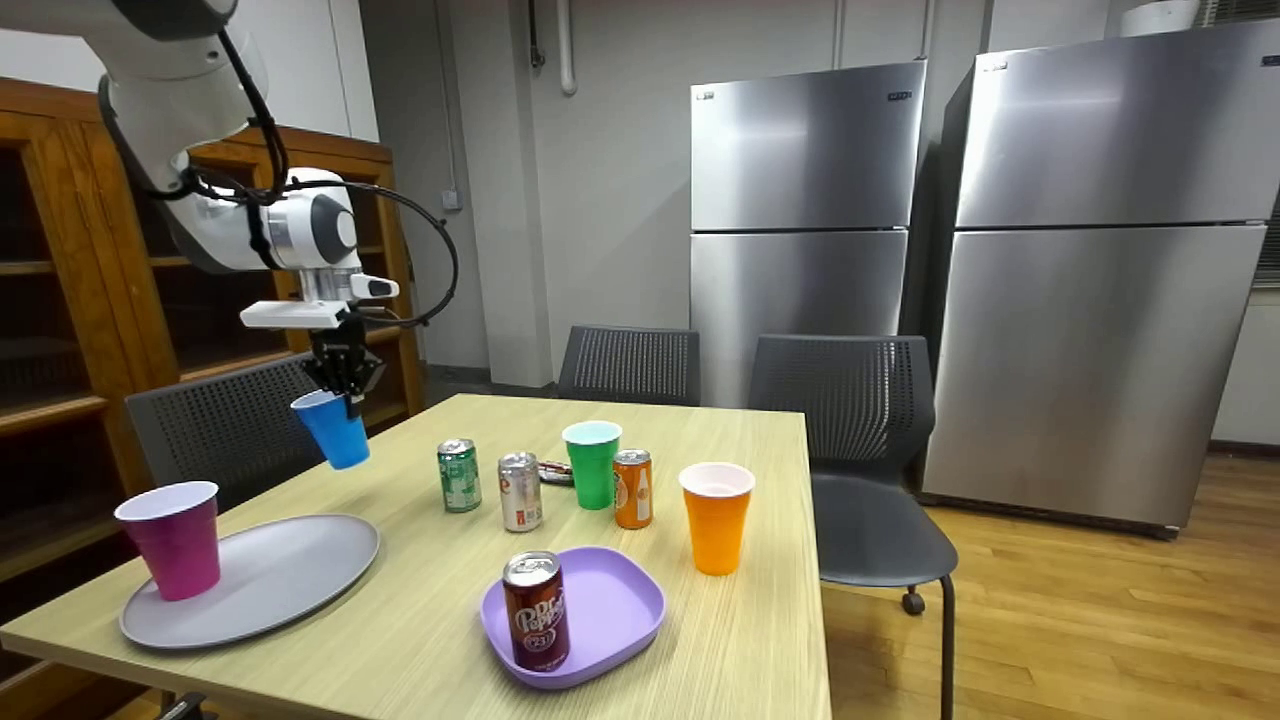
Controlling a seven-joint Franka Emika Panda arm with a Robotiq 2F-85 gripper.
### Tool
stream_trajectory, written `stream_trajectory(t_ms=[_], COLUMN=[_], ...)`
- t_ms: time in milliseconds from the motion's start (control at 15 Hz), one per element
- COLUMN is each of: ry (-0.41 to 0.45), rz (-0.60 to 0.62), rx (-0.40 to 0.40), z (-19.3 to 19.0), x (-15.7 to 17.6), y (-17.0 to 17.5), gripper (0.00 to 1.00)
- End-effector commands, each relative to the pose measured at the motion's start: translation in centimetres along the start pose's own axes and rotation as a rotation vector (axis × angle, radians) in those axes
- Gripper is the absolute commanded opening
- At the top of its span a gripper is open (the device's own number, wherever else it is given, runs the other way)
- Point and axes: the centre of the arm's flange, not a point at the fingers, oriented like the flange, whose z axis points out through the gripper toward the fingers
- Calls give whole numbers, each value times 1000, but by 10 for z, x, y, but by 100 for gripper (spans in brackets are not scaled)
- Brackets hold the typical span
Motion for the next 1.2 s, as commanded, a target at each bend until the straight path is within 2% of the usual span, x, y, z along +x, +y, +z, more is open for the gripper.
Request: stream_trajectory(t_ms=[0, 600, 1133], ry=[-39, -148, -193], rz=[-100, -237, -256], rx=[64, 93, 96], z=[-12, 12, 41], x=[-39, -76, -83], y=[6, 5, 13], gripper=[1, 1, 1])
